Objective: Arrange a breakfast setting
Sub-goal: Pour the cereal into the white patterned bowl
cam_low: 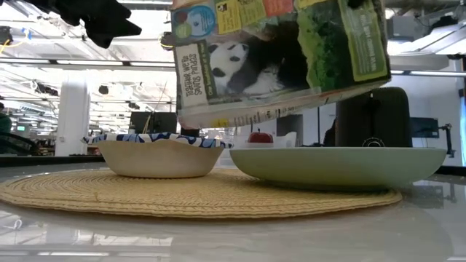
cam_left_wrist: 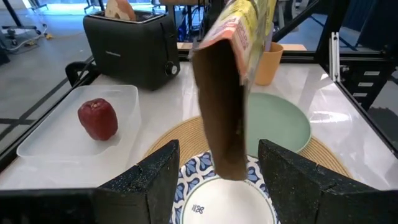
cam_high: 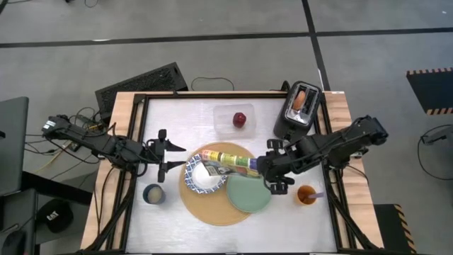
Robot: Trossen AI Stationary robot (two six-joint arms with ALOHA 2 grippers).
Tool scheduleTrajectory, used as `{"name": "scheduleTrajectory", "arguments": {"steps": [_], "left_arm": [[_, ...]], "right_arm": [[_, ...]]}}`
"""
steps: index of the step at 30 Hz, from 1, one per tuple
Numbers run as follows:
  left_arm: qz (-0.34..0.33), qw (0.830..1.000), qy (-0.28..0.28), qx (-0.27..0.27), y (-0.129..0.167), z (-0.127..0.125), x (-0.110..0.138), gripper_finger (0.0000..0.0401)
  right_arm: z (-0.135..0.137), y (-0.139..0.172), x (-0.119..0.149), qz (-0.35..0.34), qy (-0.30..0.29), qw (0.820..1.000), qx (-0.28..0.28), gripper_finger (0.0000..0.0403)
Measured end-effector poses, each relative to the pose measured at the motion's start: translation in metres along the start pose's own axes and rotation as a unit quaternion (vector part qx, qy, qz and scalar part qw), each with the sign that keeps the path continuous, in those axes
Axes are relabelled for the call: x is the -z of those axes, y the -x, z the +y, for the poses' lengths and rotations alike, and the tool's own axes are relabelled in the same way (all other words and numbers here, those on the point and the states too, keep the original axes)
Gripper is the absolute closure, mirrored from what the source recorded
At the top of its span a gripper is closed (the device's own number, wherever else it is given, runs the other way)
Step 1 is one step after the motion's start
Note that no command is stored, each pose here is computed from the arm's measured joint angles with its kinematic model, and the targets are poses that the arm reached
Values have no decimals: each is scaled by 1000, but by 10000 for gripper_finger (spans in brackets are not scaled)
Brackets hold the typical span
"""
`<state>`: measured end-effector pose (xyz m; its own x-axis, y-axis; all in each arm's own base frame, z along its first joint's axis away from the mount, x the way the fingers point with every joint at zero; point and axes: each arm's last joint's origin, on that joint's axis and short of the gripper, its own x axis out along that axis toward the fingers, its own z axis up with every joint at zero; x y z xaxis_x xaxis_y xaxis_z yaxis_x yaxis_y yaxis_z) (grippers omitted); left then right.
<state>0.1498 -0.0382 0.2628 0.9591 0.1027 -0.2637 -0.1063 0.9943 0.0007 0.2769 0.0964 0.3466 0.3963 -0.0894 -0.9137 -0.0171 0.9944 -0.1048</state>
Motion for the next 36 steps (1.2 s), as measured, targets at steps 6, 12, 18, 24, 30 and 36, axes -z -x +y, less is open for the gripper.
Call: {"name": "scheduleTrajectory", "arguments": {"steps": [6, 12, 18, 24, 30, 36], "left_arm": [[0, 1000, 0, 0, 0, 0, 0, 198], [0, 1000, 0, 0, 0, 0, 0, 198], [3, 1000, -2, -1, -1, 0, 1, 198], [12, 1000, -7, -8, -6, -2, 2, 198], [-3, 1000, -14, -8, -12, -5, 0, 198], [-2, 1000, -14, -8, -13, -5, 0, 198]], "right_arm": [[1, 1, -9, 13, 7, 1000, 2, 212], [0, -2, -10, 38, 20, 999, 11, 213], [-4, -2, -11, 37, 5, 999, -4, 213], [-5, -3, -11, 44, 4, 999, -11, 213], [-9, -3, -12, 38, -2, 999, -5, 213], [-7, -2, -11, 37, 1, 999, -10, 213]]}}
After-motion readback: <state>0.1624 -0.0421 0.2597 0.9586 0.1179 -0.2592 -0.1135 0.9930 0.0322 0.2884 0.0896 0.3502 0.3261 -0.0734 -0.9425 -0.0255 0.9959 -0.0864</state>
